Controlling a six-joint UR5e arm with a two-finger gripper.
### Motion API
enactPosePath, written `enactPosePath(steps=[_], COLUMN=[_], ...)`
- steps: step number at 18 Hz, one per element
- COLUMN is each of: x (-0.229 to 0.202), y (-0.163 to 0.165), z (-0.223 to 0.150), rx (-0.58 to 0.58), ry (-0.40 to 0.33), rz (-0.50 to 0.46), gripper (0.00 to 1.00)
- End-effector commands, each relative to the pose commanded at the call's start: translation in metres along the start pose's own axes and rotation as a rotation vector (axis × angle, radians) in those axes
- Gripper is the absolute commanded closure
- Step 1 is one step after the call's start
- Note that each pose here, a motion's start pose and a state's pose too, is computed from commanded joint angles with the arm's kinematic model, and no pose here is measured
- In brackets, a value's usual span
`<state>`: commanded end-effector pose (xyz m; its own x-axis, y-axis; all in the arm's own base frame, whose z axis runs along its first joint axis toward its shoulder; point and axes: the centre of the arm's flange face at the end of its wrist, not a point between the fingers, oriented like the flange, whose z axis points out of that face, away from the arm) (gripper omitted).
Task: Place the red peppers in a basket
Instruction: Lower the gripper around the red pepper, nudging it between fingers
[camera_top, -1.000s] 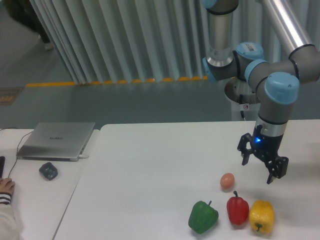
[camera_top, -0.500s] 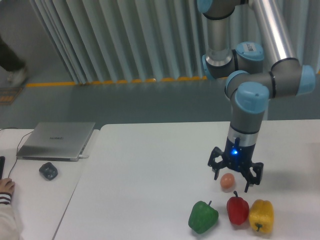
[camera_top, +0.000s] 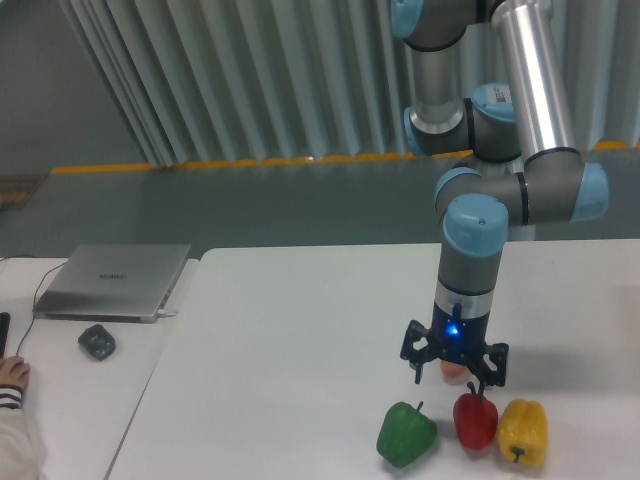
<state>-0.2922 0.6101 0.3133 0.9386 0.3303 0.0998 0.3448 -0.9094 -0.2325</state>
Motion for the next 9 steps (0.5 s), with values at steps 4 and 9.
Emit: enactPosePath(steps=[4, 9], x=[-0.016, -0.026], y=[-0.002, -0.002], z=[0.007, 0.019], rx=[-0.004, -0.016], ry=[-0.004, -0.002], rz=[0.009, 0.004], gripper=[0.00, 0.00])
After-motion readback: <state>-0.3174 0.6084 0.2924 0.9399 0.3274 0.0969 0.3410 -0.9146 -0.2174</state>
